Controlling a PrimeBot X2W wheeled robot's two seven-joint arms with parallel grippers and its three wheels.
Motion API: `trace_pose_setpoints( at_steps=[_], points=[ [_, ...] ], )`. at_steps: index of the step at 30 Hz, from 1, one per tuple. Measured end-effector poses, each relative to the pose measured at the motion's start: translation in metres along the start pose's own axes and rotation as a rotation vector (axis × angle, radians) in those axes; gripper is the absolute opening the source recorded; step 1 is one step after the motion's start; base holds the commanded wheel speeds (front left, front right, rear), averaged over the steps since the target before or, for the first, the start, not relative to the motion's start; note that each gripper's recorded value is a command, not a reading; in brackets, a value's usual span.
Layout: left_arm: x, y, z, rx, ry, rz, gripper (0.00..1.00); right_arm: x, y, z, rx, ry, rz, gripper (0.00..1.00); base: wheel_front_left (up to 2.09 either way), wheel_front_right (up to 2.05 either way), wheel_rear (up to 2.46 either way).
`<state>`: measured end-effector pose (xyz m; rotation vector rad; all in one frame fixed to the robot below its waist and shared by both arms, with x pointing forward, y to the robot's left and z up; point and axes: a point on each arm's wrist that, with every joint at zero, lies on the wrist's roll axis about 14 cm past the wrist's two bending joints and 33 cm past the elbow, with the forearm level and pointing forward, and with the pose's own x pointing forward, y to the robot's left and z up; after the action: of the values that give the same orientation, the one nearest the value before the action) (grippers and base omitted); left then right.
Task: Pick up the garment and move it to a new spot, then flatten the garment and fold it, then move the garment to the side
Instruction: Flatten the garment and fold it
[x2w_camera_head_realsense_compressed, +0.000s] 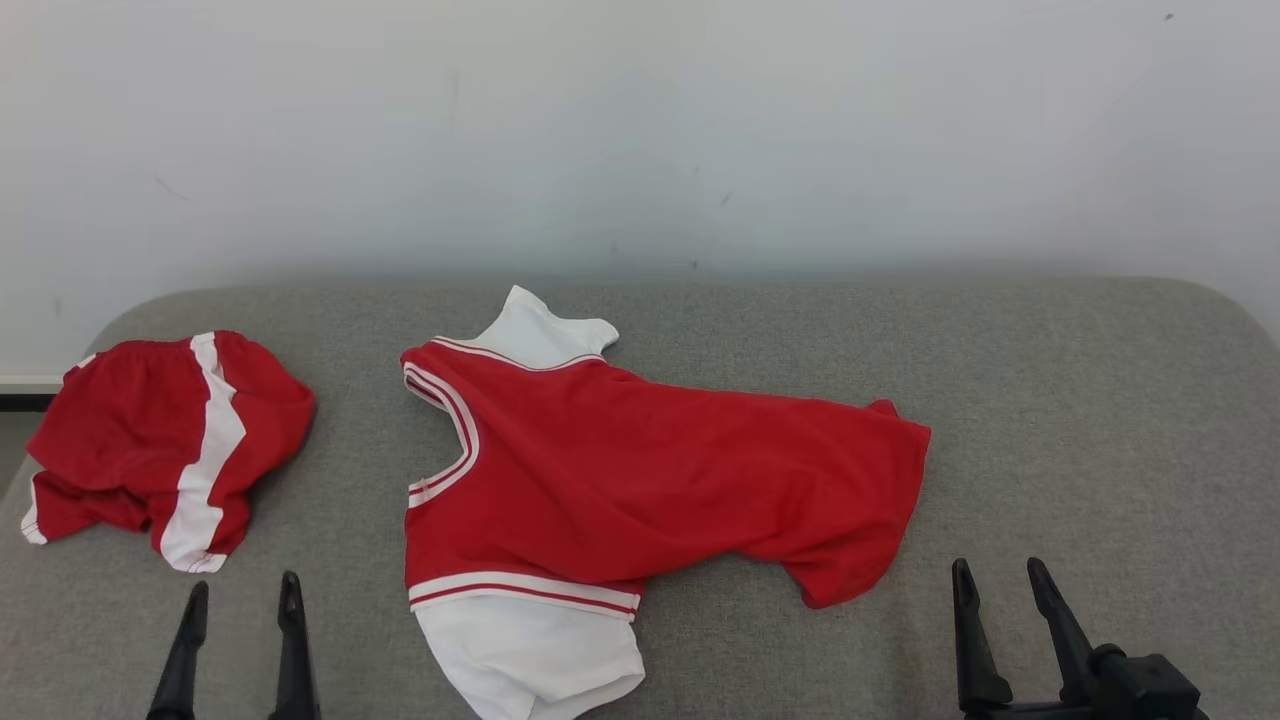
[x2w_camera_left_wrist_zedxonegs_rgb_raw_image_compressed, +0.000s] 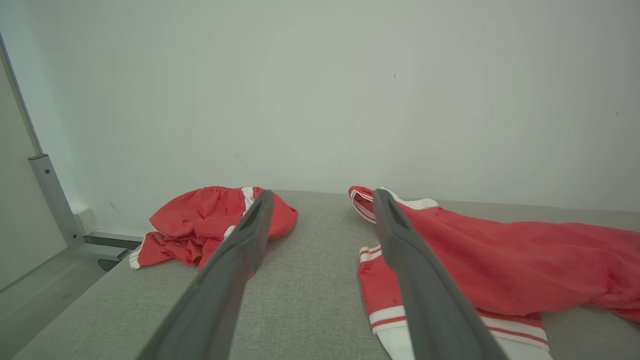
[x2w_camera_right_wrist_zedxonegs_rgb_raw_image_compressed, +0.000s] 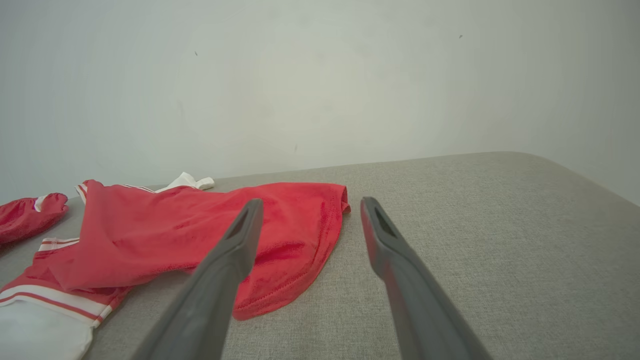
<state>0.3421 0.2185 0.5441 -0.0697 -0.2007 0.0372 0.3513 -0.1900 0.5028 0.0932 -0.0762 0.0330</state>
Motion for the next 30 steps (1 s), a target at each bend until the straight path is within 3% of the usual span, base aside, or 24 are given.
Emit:
trace_pose_setpoints(
  at_steps=[17, 25, 30],
  points=[
    [-0.015, -0.006, -0.033, -0.011, 0.102, 0.002, 1.00, -0.007, -0.007, -0.019, 0.010, 0.061, -0.024, 1.00, 0.00, 0.00, 0.00],
    [-0.010, -0.004, -0.028, -0.001, 0.082, 0.005, 1.00, 0.027, 0.001, 0.001, -0.036, 0.007, 0.031, 1.00, 0.00, 0.00, 0.00],
    [-0.007, -0.005, -0.026, 0.001, 0.076, 0.005, 1.00, 0.048, -0.004, -0.025, -0.038, 0.114, 0.039, 1.00, 0.00, 0.00, 0.00]
  ],
)
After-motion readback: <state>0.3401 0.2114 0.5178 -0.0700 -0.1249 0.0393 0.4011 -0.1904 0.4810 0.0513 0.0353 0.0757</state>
